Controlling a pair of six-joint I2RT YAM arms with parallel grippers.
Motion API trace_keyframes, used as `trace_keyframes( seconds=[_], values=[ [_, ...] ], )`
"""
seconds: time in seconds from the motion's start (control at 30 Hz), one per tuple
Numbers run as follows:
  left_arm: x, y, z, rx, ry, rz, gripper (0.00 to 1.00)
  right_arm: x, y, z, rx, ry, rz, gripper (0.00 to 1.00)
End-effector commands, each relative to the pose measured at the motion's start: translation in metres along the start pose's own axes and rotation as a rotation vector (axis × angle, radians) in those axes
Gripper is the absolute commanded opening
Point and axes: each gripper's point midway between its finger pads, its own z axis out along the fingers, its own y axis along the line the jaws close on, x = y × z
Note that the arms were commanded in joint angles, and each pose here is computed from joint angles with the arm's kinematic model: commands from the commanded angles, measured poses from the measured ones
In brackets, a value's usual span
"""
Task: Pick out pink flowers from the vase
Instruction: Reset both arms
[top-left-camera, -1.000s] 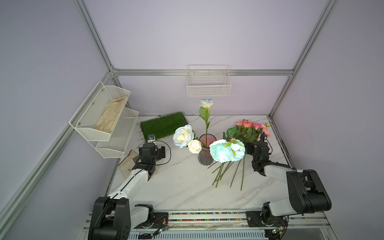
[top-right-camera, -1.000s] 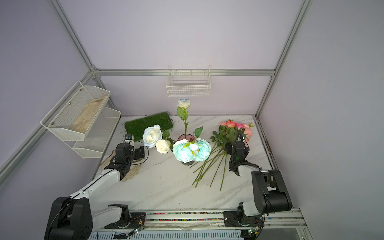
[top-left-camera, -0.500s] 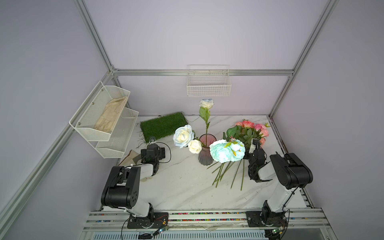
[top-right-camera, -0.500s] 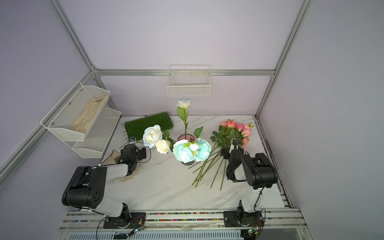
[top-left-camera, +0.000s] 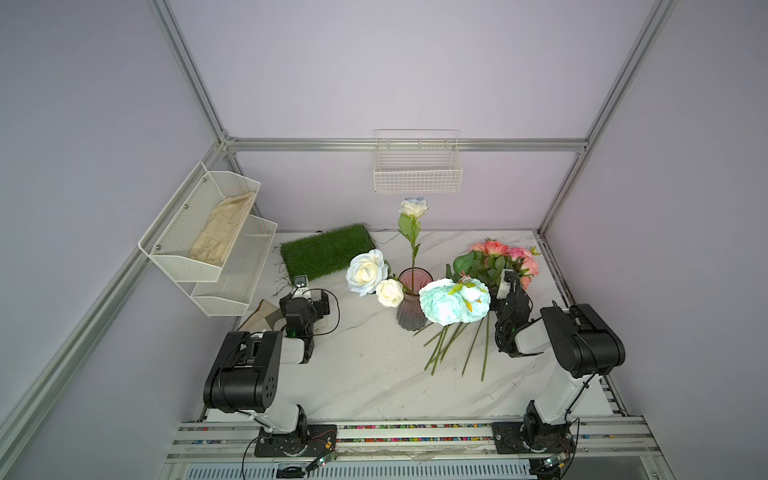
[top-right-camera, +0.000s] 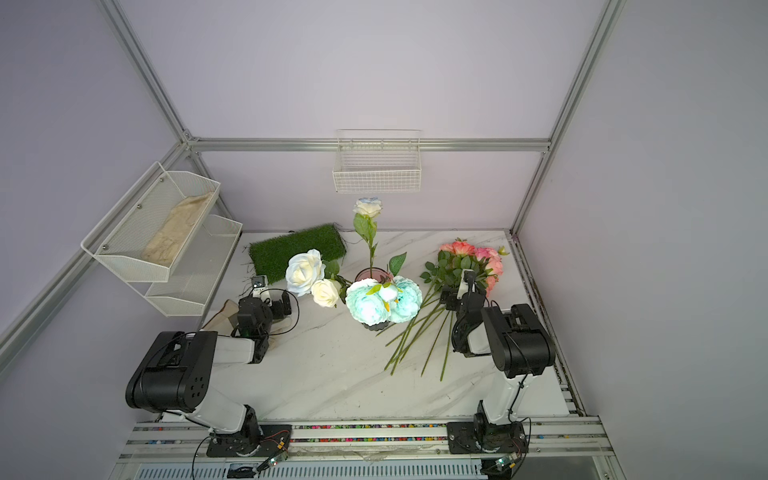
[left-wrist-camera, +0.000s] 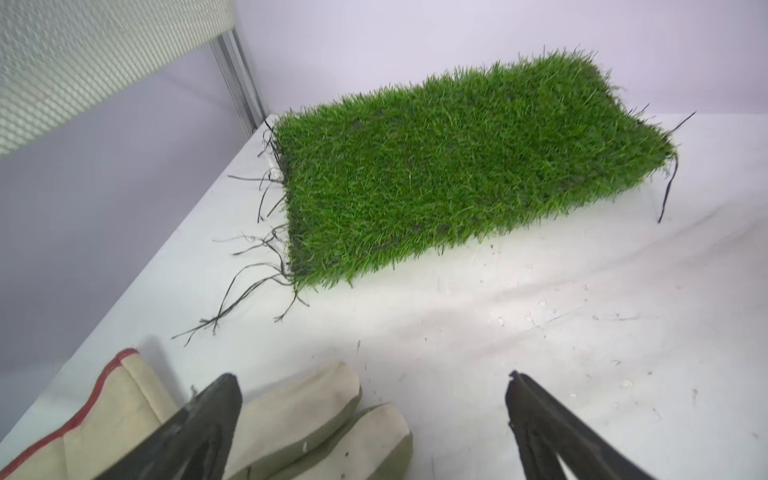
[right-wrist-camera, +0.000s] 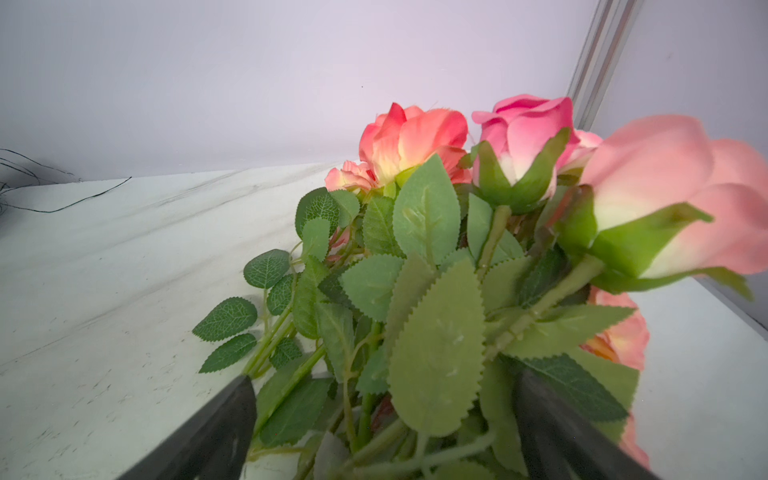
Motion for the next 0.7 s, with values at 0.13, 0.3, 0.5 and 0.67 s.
trace_keyframes(
  seconds=[0.13, 0.3, 0.5, 0.67],
  values=[
    [-0.0128, -0.0010, -0.0016, 0.013, -0.069, 0.002, 1.00, -0.0076, 0.0003, 0.0012, -0.005, -0.018, -0.003, 0.97],
    [-0.0130, -0.0008, -0.0028, 0.013, -0.072, 0.001, 1.00, -0.0069, 0.0000, 0.0013, -0.007, -0.016, -0.002, 0.97],
    [-0.0130, -0.0005, -0.0020, 0.008, -0.062, 0.002, 1.00, -0.0071, -0.0005, 0.0015, -0.006, -0.016, 0.001, 0.97],
    [-0.0124, -0.0009, -0.0009, 0.009, -0.056, 0.002, 1.00, -0.0068, -0.0016, 0.0034, -0.012, -0.008, 0.017, 0.97]
  ],
)
